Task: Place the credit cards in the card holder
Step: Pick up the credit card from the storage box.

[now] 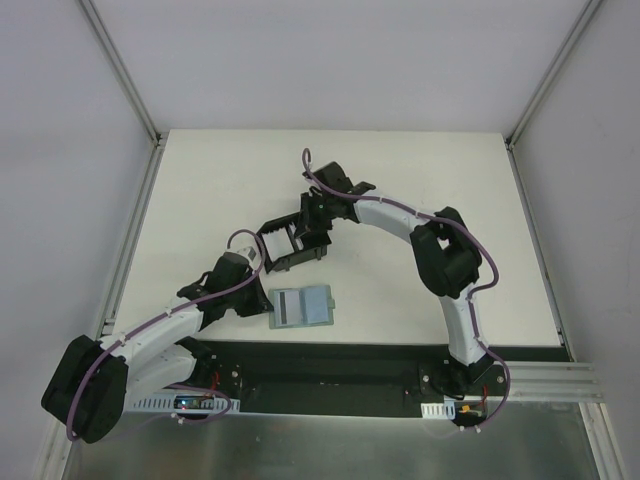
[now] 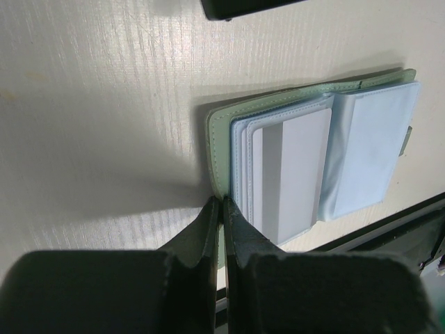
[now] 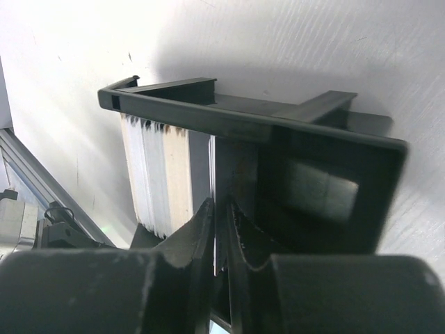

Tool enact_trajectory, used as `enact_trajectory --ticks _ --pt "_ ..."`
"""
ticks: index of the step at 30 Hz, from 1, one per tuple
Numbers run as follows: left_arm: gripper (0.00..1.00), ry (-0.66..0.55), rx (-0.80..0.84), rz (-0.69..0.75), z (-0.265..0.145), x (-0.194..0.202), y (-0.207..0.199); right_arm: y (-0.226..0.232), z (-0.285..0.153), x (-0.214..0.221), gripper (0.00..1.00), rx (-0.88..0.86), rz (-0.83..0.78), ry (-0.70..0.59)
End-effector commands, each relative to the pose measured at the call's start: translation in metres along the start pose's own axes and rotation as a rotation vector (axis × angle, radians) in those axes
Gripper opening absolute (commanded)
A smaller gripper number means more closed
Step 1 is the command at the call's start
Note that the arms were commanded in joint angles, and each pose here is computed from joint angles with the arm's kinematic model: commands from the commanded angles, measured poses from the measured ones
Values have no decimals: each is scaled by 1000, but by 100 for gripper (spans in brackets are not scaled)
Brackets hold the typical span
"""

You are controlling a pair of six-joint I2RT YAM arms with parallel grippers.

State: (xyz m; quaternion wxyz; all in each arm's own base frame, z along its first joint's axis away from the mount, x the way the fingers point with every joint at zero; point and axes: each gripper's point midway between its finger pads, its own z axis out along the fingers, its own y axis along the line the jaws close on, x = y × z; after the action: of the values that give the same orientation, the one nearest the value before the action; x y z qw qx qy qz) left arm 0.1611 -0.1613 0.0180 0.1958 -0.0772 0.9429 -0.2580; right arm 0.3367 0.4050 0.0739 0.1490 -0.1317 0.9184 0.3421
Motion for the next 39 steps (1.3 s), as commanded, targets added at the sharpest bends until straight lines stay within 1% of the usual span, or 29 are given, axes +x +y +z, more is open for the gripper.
enact_trajectory --ticks 1,4,7,12,18,23,26,30,39 --pt "0 2 -15 11 0 -1 4 24 -25 -15 10 -55 -26 -60" --pt "0 6 -16 11 0 0 5 23 -29 -18 9 -43 -39 -75" --pt "0 3 -16 12 0 -1 4 25 -28 -18 9 -51 -38 -62" --pt "0 2 -15 12 0 -2 3 39 -34 -19 5 -96 -37 -68" --pt "0 4 -14 13 1 -2 4 44 -36 -17 1 -88 -43 -74" --pt "0 0 -10 12 0 -2 3 48 -37 -17 1 -74 -48 -78" --pt "0 -2 -9 10 0 -2 3 43 -37 -19 1 -10 -68 -99" --pt "0 2 -10 10 0 -1 4 23 -39 -22 1 149 -123 -122" --pt "0 2 -8 12 0 0 4 -2 -12 -3 1 317 -210 -55"
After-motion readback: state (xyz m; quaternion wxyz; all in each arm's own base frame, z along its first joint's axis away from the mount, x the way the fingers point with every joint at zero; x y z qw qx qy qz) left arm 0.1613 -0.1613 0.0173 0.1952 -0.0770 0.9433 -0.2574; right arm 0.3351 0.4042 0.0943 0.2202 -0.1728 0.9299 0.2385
